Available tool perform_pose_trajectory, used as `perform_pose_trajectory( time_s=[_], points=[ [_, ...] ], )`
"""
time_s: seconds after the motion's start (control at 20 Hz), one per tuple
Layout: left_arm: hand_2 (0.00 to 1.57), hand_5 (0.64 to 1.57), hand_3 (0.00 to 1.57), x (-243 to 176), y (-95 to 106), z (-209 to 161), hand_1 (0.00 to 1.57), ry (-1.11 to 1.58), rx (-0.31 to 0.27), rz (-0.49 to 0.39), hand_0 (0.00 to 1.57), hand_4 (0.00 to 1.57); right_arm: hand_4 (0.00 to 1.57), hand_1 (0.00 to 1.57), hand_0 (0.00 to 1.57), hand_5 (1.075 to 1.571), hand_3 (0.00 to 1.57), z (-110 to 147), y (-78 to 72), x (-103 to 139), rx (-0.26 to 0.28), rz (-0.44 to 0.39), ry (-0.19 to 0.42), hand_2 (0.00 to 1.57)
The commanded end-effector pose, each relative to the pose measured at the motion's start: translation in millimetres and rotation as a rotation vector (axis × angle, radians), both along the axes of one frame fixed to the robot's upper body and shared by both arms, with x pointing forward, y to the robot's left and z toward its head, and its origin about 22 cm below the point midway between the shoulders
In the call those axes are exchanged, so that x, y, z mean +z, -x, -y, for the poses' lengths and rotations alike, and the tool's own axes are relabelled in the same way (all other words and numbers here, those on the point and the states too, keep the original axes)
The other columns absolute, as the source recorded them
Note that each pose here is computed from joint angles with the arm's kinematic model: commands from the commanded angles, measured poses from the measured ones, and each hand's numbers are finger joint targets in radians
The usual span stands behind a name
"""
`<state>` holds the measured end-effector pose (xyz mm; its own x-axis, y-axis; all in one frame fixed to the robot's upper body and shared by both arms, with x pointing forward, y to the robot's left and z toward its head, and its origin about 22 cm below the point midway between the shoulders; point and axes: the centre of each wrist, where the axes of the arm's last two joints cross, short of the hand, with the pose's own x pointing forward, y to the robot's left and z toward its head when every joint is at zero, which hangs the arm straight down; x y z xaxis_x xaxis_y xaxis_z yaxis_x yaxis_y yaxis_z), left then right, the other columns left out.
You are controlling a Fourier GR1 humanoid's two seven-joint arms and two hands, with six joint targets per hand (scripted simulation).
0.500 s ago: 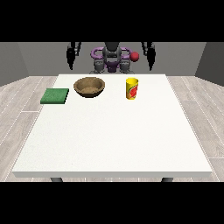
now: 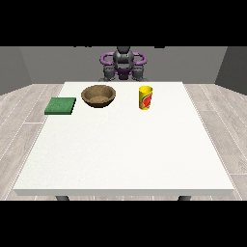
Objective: Pick the cup and pour the ball into the bowl, then pick the bowl and place it on the pad
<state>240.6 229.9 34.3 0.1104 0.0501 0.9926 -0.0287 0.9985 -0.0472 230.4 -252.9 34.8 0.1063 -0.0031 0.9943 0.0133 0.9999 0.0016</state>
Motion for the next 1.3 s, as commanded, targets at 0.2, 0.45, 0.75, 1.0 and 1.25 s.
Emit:
perform_pose_trajectory(
  time_s=[0.2, 0.45, 0.75, 1.0, 1.25],
  points=[
    [0.00, 1.563, 0.00, 60, 0, 34, 0.00, 0.062, 0.034, 0.003, 0.00, 0.60, 0.82, 0.00, 0.00, 1.540, 0.00, -15, 13.2, 58, -0.042, -0.023, -0.076, 0.00],
    [0.00, 1.556, 0.00, 82, -19, 52, 0.00, 0.005, 0.005, 0.193, 0.00, 0.60, 0.76, 0.00, 0.00, 1.551, 0.00, 7, -0.3, 76, -0.025, 0.146, -0.039, 0.00],
    [0.00, 1.526, 0.00, 67, -47, 30, 0.00, -0.047, 0.045, 0.416, 0.00, 0.55, 0.71, 0.00, 0.00, 1.545, 0.09, -12, -13.5, 62, 0.036, 0.353, -0.057, 0.00],
    [0.00, 1.496, 0.00, 33, -60, 17, 0.00, -0.098, 0.069, 0.491, 0.00, 0.55, 0.69, 0.00, 0.00, 1.547, 0.00, 4, -26.8, 76, 0.040, 0.425, -0.074, 0.00],
    [0.00, 1.480, 0.00, -17, -56, -9, 0.00, -0.095, 0.034, 0.418, 0.00, 0.31, 0.68, 0.00, 0.00, 1.553, 0.00, 27, -22.7, 53, 0.024, 0.439, -0.061, 0.00]
  ],
)
